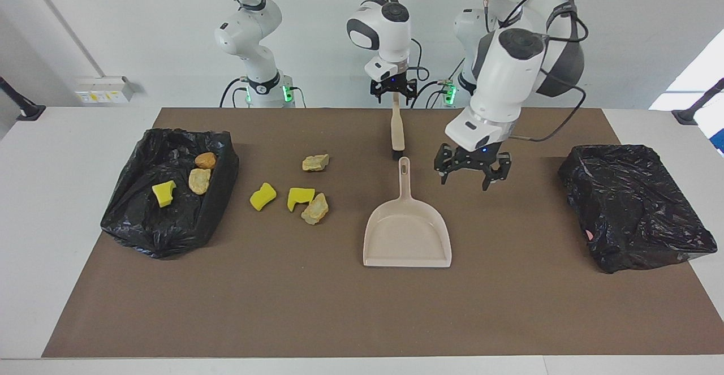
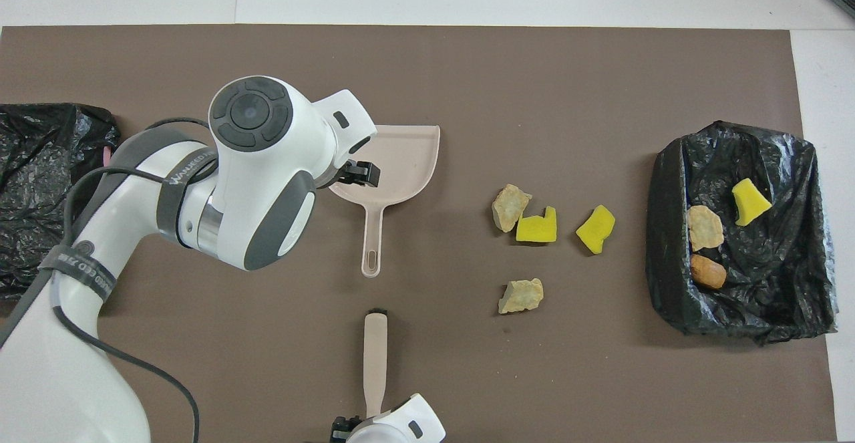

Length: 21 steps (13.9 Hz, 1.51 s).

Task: Sweep and dump trash in bin
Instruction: 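Grasp the dustpan with the left gripper while the right gripper reaches the brush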

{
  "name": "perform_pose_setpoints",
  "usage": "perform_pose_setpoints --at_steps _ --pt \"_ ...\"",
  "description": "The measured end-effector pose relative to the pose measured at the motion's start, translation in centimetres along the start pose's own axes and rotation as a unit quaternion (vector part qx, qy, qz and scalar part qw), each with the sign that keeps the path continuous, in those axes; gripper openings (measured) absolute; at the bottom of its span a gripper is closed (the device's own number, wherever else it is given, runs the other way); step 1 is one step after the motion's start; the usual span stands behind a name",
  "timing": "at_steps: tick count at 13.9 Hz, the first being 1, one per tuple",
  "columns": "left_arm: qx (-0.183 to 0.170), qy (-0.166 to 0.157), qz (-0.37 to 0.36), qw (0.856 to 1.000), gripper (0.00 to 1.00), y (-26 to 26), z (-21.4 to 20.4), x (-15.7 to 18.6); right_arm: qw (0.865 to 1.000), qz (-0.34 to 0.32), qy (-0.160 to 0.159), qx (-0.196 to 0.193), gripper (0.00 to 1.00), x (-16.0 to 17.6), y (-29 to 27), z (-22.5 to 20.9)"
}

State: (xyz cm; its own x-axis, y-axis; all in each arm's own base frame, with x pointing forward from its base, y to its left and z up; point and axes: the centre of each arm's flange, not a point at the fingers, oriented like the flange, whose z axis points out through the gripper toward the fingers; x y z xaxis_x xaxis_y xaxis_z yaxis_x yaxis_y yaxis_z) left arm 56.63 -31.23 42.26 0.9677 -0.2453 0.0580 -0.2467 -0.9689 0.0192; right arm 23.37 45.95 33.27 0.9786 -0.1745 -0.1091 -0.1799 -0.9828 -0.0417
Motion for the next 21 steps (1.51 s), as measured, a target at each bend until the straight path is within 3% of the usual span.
perform_pose_setpoints --at_steps 2,4,5,7,8,9,13,18,19,21 --pt "-0.001 -0.001 -0.007 1.000 1.00 1.5 1.9 -1.2 1.000 -0.005 -0.001 -0.001 0.82 0.0 0.0 0.1" --pt "-0.004 0.007 -0.025 1.000 1.00 2.6 3.6 -2.2 1.000 -0.009 -0.001 -0.001 0.67 0.0 0.0 0.1" --pt "-0.004 0.006 -0.029 1.000 1.00 2.8 4.1 -2.6 1.000 -0.010 -0.001 -0.001 0.67 0.0 0.0 0.1" --pt "-0.003 0.002 -0.032 0.999 1.00 2.7 4.5 -3.5 1.000 -0.014 -0.001 -0.001 0.47 0.0 0.0 0.1" --pt "-0.002 0.001 -0.033 0.999 0.98 2.6 4.4 -3.8 1.000 -0.015 0.000 -0.001 0.33 0.0 0.0 0.1" --pt "-0.002 0.001 -0.033 0.999 0.98 2.5 4.3 -4.0 1.000 -0.016 -0.001 -0.001 0.26 0.0 -0.1 0.1" --pt "-0.003 0.003 -0.030 1.000 0.98 2.8 4.4 -4.3 1.000 -0.016 -0.002 -0.003 0.26 0.1 -0.1 0.0" --pt "-0.003 0.001 -0.025 1.000 0.99 3.5 4.9 -4.8 0.998 -0.009 -0.029 -0.059 0.26 0.6 1.4 -1.1" --pt "-0.002 -0.001 -0.024 1.000 0.93 3.6 5.1 -5.0 0.997 -0.014 -0.034 -0.066 0.26 1.2 2.1 -1.9" --pt "-0.002 -0.003 -0.023 1.000 0.92 3.7 5.3 -5.1 0.996 -0.026 -0.044 -0.074 0.26 2.9 3.9 -4.3"
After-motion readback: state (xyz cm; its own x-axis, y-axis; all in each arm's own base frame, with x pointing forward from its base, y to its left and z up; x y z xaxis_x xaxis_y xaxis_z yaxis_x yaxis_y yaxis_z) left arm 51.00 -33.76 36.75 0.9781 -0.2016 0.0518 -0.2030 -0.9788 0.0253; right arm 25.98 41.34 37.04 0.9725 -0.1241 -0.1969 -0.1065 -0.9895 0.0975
